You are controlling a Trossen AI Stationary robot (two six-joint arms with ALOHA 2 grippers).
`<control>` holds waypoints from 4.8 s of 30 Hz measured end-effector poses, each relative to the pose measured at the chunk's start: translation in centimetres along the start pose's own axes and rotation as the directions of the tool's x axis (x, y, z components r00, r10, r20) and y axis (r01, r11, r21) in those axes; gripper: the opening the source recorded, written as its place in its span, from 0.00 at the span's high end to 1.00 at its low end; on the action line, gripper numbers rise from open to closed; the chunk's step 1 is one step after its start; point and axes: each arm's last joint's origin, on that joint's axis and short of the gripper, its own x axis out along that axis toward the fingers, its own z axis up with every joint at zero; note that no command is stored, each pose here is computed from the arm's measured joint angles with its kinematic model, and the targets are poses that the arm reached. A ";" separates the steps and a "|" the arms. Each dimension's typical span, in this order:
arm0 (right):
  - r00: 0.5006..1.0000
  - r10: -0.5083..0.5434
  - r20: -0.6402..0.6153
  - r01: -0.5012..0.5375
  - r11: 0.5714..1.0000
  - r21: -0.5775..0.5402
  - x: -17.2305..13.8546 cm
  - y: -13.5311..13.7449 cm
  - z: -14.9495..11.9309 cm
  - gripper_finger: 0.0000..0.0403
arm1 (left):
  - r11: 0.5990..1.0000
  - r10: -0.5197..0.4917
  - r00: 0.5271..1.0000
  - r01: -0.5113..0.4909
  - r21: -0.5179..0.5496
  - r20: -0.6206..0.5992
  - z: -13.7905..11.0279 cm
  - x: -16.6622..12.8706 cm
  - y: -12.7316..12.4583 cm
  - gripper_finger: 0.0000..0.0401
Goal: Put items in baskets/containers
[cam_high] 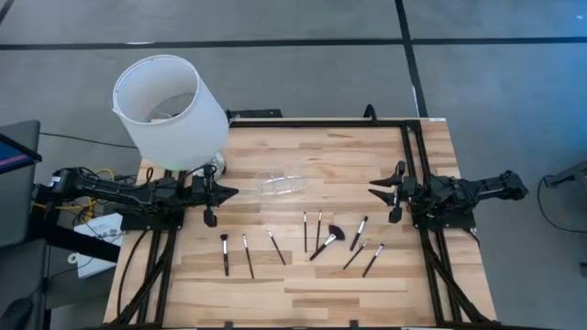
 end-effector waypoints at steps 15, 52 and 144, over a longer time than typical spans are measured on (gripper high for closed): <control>1.000 -0.001 0.000 0.001 1.000 0.000 0.0 0.0 0.0 0.75 | 1.000 0.000 1.000 0.000 0.000 0.000 0.0 0.0 0.0 0.99; 1.000 0.000 0.000 0.000 1.000 0.000 0.0 0.0 0.0 0.75 | 1.000 0.000 1.000 0.000 0.000 0.000 0.0 0.0 0.0 0.99; 0.850 0.525 0.026 -0.489 0.772 0.407 2.9 3.1 0.5 0.60 | 0.991 0.130 0.991 -0.130 0.005 0.042 0.4 0.3 0.3 0.63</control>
